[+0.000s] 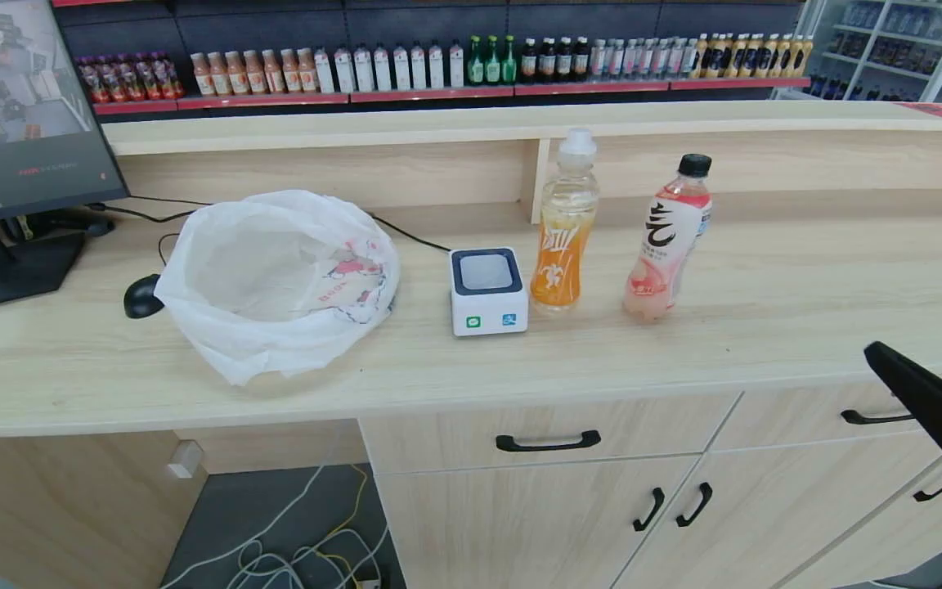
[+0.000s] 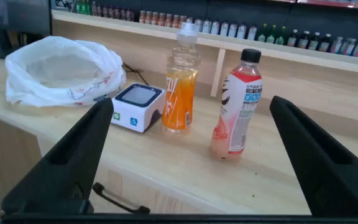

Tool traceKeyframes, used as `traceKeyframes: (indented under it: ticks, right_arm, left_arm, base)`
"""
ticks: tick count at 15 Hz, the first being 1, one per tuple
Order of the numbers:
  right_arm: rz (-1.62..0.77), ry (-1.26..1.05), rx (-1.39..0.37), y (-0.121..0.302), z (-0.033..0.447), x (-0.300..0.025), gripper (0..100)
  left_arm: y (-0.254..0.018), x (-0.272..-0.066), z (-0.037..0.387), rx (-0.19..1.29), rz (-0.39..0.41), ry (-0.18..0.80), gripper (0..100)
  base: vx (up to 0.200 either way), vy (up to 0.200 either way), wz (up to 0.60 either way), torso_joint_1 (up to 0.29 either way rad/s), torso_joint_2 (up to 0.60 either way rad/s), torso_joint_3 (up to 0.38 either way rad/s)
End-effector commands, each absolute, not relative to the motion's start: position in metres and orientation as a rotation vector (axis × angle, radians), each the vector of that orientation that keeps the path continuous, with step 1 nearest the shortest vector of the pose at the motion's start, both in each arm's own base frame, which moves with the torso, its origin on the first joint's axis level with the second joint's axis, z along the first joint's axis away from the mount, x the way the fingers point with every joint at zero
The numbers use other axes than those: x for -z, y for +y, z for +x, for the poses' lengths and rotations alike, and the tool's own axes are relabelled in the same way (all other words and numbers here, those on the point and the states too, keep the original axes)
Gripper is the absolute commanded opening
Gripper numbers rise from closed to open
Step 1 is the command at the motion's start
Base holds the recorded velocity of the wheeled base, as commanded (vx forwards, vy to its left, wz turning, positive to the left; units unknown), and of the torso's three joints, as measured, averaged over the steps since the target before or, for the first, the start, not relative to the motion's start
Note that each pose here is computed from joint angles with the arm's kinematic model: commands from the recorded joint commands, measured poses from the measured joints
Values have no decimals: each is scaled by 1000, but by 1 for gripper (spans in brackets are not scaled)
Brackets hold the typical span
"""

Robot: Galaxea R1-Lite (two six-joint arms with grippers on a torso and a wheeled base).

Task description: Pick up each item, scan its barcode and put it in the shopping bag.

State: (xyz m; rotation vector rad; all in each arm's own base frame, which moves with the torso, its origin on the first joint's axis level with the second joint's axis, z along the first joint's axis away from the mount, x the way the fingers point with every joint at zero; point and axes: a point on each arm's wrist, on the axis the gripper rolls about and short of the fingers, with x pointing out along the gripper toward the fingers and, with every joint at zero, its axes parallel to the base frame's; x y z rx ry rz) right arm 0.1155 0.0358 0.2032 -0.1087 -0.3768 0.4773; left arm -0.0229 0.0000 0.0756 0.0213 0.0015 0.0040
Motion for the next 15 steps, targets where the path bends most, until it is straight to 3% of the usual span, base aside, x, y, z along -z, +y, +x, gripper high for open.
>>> traceKeyframes:
  ticks: [1,7,15]
  right_arm:
    - [-112,-338,-453,55,171,-193,100]
    - [1,-346,-269,96,197,-197,100]
    - [29,-223,-272,111,184,-174,100]
  left_arm:
    - [0,-76,-23,-5,21,2,100]
    - [0,-76,-23,-5,21,2,100]
    - [0,-76,-23,-5,21,2,100]
  base:
    - [0,0,0,0,0,0]
    - [0,0,0,0,0,0]
    - [0,0,0,0,0,0]
